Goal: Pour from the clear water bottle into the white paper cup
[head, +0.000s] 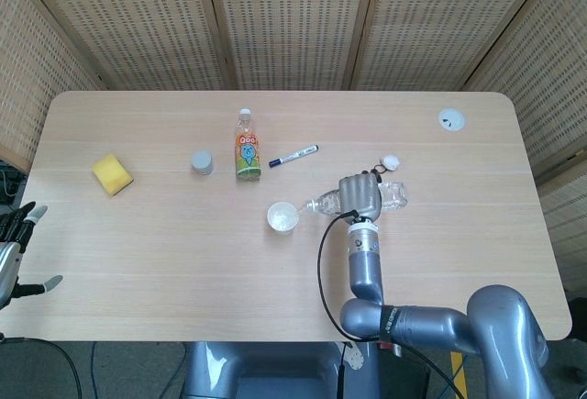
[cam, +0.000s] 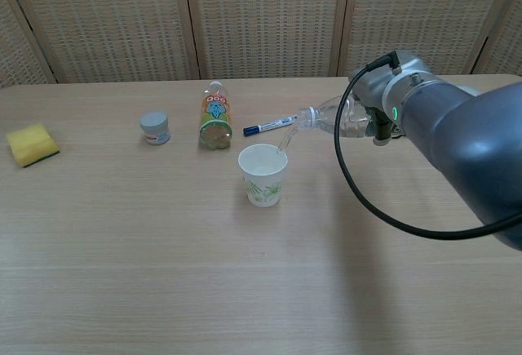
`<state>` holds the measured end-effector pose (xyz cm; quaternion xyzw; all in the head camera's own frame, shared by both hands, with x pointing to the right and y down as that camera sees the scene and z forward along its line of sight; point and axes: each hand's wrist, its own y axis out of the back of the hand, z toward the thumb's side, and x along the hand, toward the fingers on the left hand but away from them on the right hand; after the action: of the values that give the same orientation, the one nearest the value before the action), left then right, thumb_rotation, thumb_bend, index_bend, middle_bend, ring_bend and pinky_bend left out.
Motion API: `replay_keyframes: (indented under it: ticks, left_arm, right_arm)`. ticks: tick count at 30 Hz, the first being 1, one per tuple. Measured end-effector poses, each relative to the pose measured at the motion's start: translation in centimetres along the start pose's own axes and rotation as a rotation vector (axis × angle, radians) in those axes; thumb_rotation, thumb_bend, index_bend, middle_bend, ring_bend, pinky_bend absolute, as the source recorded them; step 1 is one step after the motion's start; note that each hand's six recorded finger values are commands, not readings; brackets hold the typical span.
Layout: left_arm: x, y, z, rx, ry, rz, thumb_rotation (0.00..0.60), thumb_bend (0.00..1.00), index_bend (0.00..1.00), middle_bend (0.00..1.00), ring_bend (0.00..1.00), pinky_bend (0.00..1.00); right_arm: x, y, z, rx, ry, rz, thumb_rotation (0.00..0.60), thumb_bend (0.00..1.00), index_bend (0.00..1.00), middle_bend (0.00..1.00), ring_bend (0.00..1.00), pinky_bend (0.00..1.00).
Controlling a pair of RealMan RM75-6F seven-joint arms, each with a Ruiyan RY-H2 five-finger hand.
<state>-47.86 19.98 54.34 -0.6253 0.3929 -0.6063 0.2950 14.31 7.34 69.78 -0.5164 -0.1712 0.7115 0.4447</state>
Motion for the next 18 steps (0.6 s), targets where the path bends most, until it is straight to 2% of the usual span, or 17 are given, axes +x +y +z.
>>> replay_keyframes:
  ticks: [11, 18]
  left_arm:
    - [-0.02, 0.09, -0.04, -0.004, 0.0, 0.001, 0.6, 0.05, 0.0, 0.0, 0.0, 0.0]
    - [-0.03, 0.12, -0.06, -0.006, -0.001, 0.0, 0.6, 0.05, 0.0, 0.0, 0.0, 0.0]
  right_arm:
    - [0.12, 0.0, -0.07, 0.018, -0.02, 0.012, 0.6, 0.56, 0.53, 0.6, 0.54, 0.59]
    - [0.11, 0.28, -0.06, -0.018, -0.013, 0.007, 0.6, 0.56, 0.53, 0.6, 0.55, 0.6]
